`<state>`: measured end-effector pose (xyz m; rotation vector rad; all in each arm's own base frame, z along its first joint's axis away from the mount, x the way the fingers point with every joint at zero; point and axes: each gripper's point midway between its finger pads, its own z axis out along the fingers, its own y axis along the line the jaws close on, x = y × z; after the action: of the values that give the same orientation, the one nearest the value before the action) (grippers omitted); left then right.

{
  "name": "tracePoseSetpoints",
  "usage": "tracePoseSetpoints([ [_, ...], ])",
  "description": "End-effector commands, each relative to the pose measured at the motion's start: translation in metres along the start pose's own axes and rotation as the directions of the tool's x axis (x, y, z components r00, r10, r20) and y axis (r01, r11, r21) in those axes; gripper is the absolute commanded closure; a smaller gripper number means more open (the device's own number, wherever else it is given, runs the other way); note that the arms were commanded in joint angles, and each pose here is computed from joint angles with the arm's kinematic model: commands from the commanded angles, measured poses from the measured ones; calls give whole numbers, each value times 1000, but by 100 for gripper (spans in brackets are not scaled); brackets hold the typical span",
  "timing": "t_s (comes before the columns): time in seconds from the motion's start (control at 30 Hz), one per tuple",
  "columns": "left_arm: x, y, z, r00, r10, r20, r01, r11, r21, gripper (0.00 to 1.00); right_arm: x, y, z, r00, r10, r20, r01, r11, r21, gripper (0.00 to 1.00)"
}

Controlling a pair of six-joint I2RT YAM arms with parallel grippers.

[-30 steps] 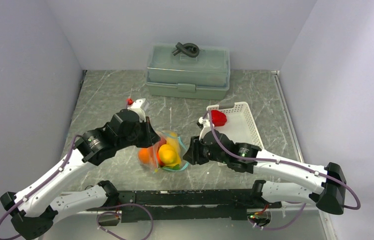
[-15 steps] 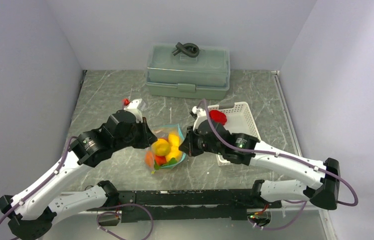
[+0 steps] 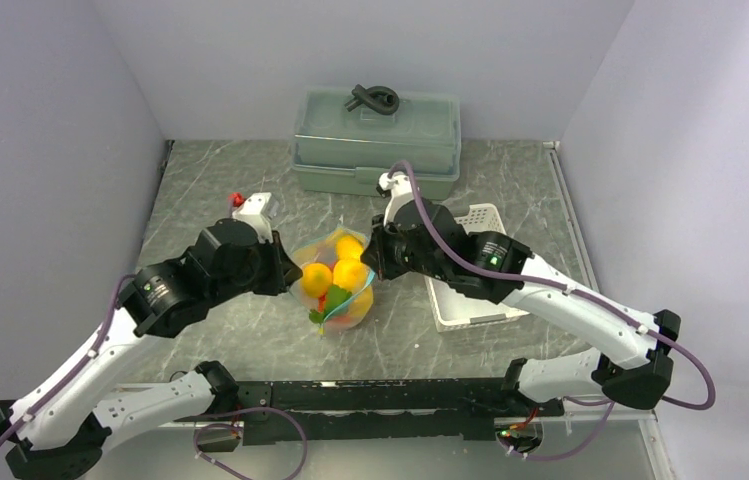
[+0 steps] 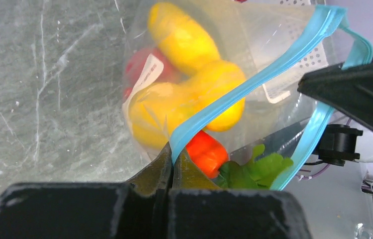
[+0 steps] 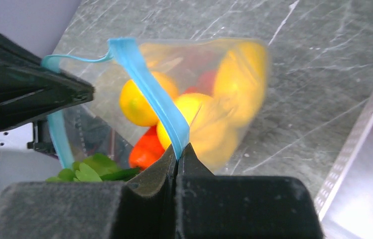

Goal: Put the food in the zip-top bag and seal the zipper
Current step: Adjust the zipper food storage bag at the center of the board.

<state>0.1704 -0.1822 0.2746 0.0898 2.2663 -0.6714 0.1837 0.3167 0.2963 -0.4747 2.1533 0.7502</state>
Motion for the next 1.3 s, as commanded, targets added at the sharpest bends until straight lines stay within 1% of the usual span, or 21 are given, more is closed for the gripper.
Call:
tracePoseSetpoints([
  [0.0, -19, -2, -18, 997, 17, 80, -18, 1000, 10, 100, -25, -12, -6, 997, -35, 73, 31, 998, 54, 100],
  [0.07, -14, 4, -10, 997, 15, 78, -14, 1000, -10, 100, -13, -27, 13, 999, -12, 40, 10, 998, 67, 100],
  [0.13, -6, 12, 5, 997, 13, 70, -10, 999, -44, 100, 9, -43, 40, 999, 23, -35, -21, 997, 68, 100],
  [0.17, 0, 17, 14, 998, 10, 57, -6, 998, -67, 100, 22, -52, 52, 997, 33, -69, -28, 996, 84, 100],
  [0.27, 19, 33, 34, 1000, -1, 8, 3, 991, -135, 100, 41, -69, 71, 992, 60, -111, -45, 991, 130, 100],
  [0.37, 24, 35, 39, 1000, -3, -14, 1, 989, -145, 100, 29, -62, 66, 995, 56, -84, -48, 994, 101, 100],
  [0.43, 17, 31, 34, 1000, 13, -7, -14, 990, -138, 100, 9, -55, 54, 998, 49, -40, -45, 995, 86, 100],
  [0.57, -10, 20, 13, 998, 36, 52, -29, 992, -121, 100, -32, -36, 24, 998, 39, 53, -41, 999, 31, 100],
  [0.67, -18, 15, 4, 997, 38, 71, -31, 994, -104, 100, -46, -27, 9, 996, 37, 86, -38, 999, 2, 100],
  [0.77, -16, 16, 5, 997, 37, 74, -30, 995, -100, 100, -42, -29, 10, 995, 43, 92, -43, 999, -2, 100],
  [0.93, -1, 17, 21, 999, 19, 27, -16, 995, -96, 100, -4, -43, 39, 999, 53, -9, -53, 998, 40, 100],
  [1.0, 1, 16, 23, 1000, 18, 23, -15, 996, -87, 100, 4, -45, 44, 998, 58, -25, -57, 997, 42, 100],
  [1.27, -13, 20, 12, 997, 57, 56, -50, 991, -126, 100, 6, -44, 48, 998, 55, -37, -53, 998, 35, 100],
])
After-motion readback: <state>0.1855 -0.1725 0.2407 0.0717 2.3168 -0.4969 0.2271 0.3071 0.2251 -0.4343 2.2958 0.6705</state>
